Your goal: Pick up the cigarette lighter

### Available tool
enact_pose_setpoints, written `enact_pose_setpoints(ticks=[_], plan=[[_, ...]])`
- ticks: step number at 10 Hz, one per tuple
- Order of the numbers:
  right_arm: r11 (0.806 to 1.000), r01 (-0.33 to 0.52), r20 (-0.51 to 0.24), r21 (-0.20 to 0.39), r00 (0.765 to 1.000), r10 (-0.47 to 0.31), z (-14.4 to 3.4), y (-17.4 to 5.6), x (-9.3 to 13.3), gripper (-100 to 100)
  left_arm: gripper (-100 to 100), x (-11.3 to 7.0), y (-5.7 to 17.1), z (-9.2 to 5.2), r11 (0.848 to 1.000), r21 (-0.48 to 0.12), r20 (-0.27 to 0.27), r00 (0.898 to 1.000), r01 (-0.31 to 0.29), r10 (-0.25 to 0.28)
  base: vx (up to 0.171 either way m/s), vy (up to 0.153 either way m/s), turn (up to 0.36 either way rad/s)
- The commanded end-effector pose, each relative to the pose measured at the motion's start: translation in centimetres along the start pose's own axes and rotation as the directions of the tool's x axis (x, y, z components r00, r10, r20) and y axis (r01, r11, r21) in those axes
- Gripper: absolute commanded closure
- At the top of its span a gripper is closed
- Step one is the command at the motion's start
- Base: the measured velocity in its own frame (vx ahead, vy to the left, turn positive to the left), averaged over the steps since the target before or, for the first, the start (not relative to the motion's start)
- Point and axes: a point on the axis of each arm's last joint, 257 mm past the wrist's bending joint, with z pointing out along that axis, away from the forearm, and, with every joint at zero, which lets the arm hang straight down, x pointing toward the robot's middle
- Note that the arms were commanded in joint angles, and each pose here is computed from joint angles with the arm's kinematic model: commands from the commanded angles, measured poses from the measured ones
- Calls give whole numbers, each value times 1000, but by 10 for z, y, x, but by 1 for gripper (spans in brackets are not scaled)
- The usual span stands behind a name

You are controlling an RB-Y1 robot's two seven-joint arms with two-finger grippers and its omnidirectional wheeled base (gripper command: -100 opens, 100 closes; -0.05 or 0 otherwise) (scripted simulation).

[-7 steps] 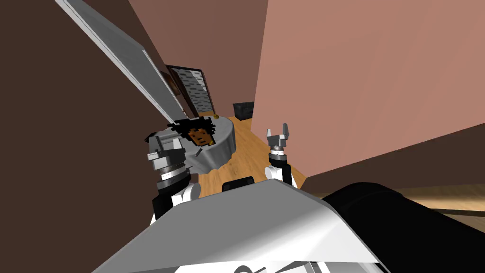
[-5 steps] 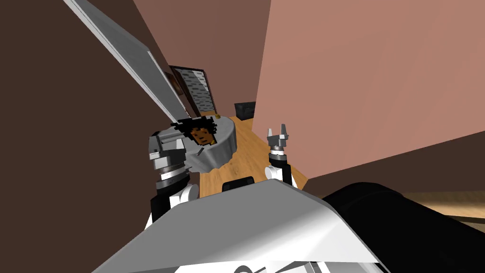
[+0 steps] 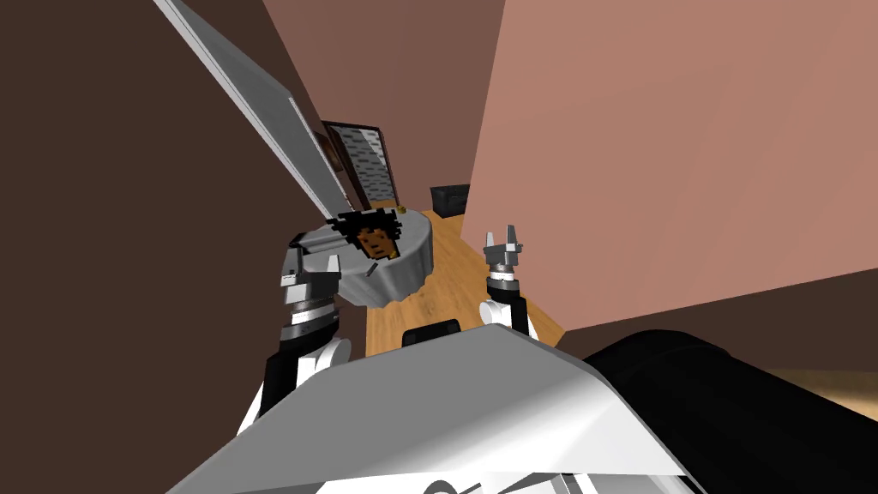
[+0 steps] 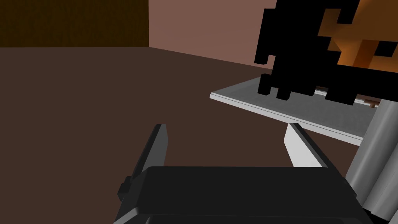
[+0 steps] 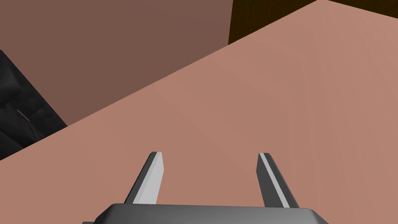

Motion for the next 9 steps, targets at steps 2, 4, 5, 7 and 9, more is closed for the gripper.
enact_pose_setpoints(ticks=[2,4,5,7,9], plan=[[1000,0,0,0,1000,0,0,0,0,0,-100,-5,20,-2,996,-76,-36,998,42,-45,-6,17,133],[1000,0,0,0,1000,0,0,0,0,0,-100,-8,31,-3,991,-119,-55,996,58,-65,-1,10,62],[1000,0,0,0,1000,0,0,0,0,0,-100,-13,42,-5,983,-163,-58,994,83,-93,1,12,163],[1000,0,0,0,1000,0,0,0,0,0,-100,-18,54,-7,972,-213,-70,991,98,-115,2,4,93],[1000,0,0,0,1000,0,0,0,0,0,-100,-23,67,-9,957,-266,-75,987,114,-139,7,-5,107]])
